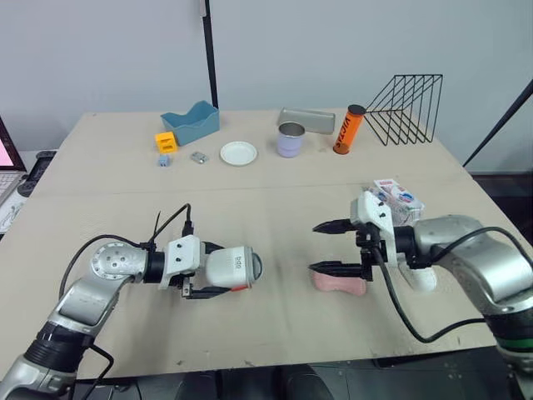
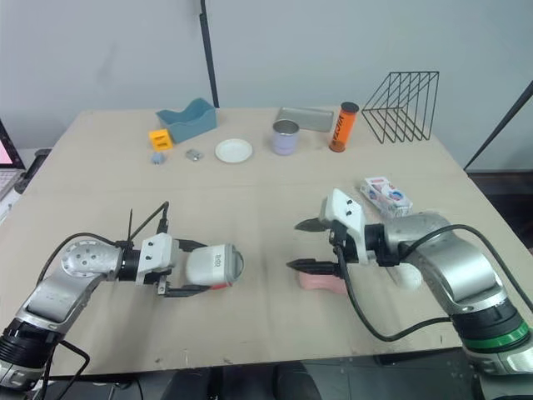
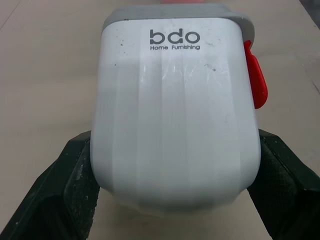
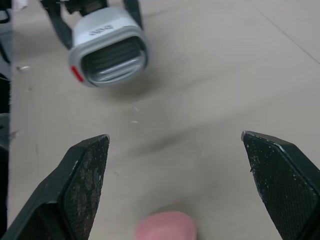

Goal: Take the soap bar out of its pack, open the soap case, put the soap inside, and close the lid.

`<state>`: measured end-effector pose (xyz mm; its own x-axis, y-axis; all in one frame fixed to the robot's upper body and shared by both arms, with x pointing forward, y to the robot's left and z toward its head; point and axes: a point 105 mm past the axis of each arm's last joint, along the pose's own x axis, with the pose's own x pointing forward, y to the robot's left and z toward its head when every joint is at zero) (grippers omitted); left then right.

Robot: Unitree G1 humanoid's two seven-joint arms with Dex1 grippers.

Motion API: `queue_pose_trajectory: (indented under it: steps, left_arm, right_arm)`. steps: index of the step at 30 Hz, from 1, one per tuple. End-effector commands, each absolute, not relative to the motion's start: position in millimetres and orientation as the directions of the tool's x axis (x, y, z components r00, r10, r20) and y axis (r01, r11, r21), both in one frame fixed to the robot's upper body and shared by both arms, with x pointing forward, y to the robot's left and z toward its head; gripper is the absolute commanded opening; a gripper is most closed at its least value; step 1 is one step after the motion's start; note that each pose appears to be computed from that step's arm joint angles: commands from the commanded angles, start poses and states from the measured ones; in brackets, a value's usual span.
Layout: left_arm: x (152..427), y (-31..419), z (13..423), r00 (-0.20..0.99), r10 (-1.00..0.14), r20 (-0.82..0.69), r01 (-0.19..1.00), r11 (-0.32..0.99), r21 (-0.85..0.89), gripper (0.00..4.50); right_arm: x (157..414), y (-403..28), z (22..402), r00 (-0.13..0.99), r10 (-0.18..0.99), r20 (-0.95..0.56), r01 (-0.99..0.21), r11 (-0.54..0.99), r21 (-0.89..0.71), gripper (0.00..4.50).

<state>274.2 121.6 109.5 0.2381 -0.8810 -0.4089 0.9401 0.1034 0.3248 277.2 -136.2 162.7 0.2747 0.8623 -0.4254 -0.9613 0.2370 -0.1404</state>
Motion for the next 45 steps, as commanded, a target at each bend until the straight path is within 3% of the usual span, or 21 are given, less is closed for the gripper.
queue_pose_trajectory:
  steps: [1, 8, 19, 27, 33, 45]
  left_arm:
    - [278.5, 120.9, 117.8, 0.225, -0.873, -0.433, 0.942, 0.082, 0.325, 3.48]
    - [286.4, 107.5, 117.4, 0.168, -0.858, -0.485, 0.957, 0.024, 0.289, 3.48]
    - [295.1, 74.6, 108.0, 0.088, -0.799, -0.595, 0.964, -0.083, 0.253, 3.48]
    - [301.4, 49.7, 101.3, 0.078, -0.746, -0.662, 0.957, -0.131, 0.260, 3.48]
    - [302.6, 54.3, 103.2, 0.086, -0.672, -0.736, 0.939, -0.192, 0.285, 3.48]
    - [286.8, 92.3, 118.1, 0.117, -0.668, -0.735, 0.954, -0.129, 0.269, 3.48]
  right_arm:
    - [274.0, -138.1, 166.9, 0.248, 0.872, -0.423, -0.959, 0.159, -0.235, 4.40]
    - [262.2, -140.9, 164.7, 0.177, 0.918, -0.354, -0.965, 0.091, -0.246, 4.40]
    - [275.6, -151.6, 160.8, 0.261, 0.904, -0.337, -0.952, 0.183, -0.246, 4.40]
    - [275.0, -153.5, 155.0, 0.260, 0.899, -0.353, -0.955, 0.185, -0.234, 4.40]
    - [280.6, -153.2, 152.0, 0.265, 0.895, -0.358, -0.954, 0.188, -0.235, 4.40]
    - [282.2, -147.5, 150.4, 0.244, 0.901, -0.358, -0.958, 0.168, -0.231, 4.40]
